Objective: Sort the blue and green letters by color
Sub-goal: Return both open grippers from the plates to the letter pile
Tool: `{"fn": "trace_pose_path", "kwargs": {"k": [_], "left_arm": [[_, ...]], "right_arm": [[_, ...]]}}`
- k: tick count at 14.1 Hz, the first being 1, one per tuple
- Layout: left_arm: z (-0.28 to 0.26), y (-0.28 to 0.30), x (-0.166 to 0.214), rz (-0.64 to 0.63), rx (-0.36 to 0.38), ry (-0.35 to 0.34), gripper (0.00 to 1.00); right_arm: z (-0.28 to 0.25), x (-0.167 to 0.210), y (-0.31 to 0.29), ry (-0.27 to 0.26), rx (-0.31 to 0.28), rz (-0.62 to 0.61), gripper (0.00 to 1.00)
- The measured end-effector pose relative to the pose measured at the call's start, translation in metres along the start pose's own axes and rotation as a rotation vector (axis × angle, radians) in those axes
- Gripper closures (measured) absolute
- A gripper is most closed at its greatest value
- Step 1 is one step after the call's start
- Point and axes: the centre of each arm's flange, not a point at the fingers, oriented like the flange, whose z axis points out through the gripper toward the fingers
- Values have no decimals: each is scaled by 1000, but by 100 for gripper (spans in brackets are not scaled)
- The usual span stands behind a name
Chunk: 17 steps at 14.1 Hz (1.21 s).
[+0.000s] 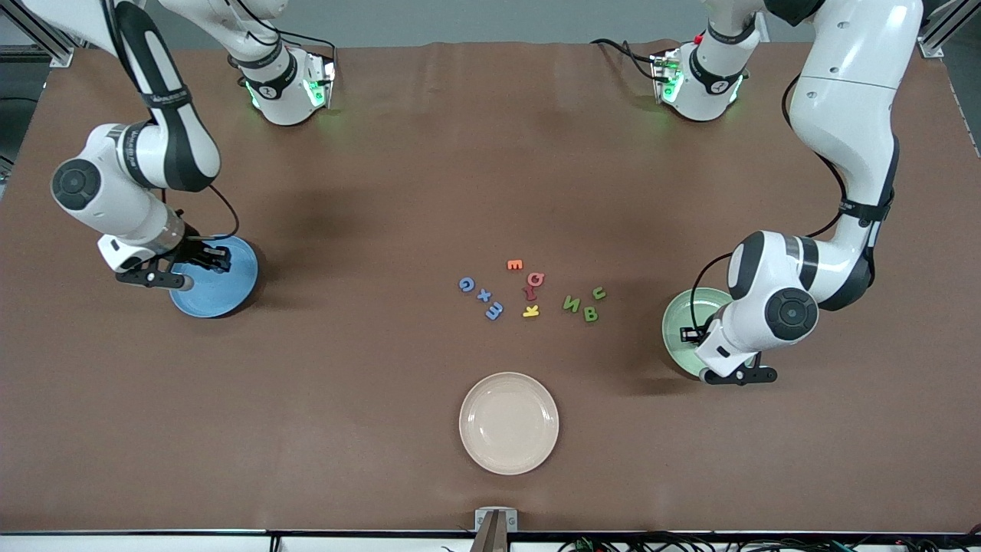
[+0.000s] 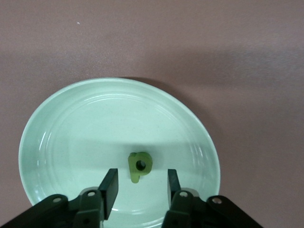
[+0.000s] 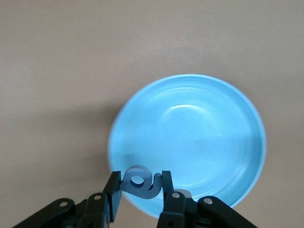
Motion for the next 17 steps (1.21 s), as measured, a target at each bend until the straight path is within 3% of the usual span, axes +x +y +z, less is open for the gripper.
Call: {"fn": "trace_pose_path", "kwargs": {"k": [6,8,12,13,17], "left_arm": [[-25,72,-23,22,-39,17,49],[-24,109,-38,8,-45,9,49],[-12,168,-69,-24,-28,-12,49],[-7,178,-75,-30,-23,-19,49],[14,200,-90,-59,-13,-38,49]], "right_arm": [[43,-5,40,-23,10,-7,57],[47,-6,39,-30,17,0,44],[46,-4,24,-48,24,46,4],[44,-2,8,-58,22,75,0],[21,4,-103,-45,6,236,0]]}}
